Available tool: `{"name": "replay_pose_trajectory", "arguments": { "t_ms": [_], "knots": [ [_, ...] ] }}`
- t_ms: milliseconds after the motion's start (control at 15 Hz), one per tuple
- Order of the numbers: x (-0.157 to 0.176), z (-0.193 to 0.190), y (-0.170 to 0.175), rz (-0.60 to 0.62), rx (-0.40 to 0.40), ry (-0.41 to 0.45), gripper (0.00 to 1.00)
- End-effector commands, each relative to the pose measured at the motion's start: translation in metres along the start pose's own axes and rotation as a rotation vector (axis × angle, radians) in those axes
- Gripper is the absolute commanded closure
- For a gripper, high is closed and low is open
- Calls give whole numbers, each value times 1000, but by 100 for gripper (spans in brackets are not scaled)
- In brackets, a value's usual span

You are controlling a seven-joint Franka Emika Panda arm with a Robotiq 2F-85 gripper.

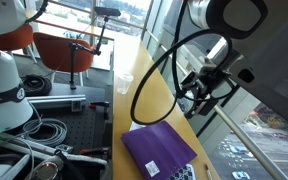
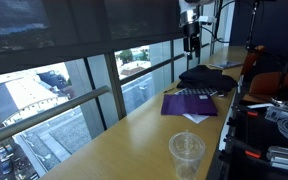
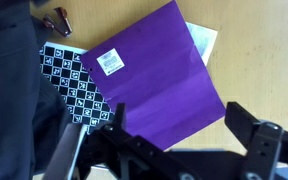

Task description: Fold the purple folder.

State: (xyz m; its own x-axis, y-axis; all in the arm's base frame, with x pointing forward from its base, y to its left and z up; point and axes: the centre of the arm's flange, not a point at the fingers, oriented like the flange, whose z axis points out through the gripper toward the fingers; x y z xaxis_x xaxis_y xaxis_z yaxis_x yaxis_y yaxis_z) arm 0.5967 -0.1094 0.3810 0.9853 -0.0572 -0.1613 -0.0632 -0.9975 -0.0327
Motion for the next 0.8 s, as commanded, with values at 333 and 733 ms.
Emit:
{"name": "replay_pose_trajectory", "arguments": {
  "t_ms": [333,733],
  "knots": [
    [-7,4,-11,29,-12,-16,0],
    [-7,8,-17,33,-24,-18,0]
  ]
}}
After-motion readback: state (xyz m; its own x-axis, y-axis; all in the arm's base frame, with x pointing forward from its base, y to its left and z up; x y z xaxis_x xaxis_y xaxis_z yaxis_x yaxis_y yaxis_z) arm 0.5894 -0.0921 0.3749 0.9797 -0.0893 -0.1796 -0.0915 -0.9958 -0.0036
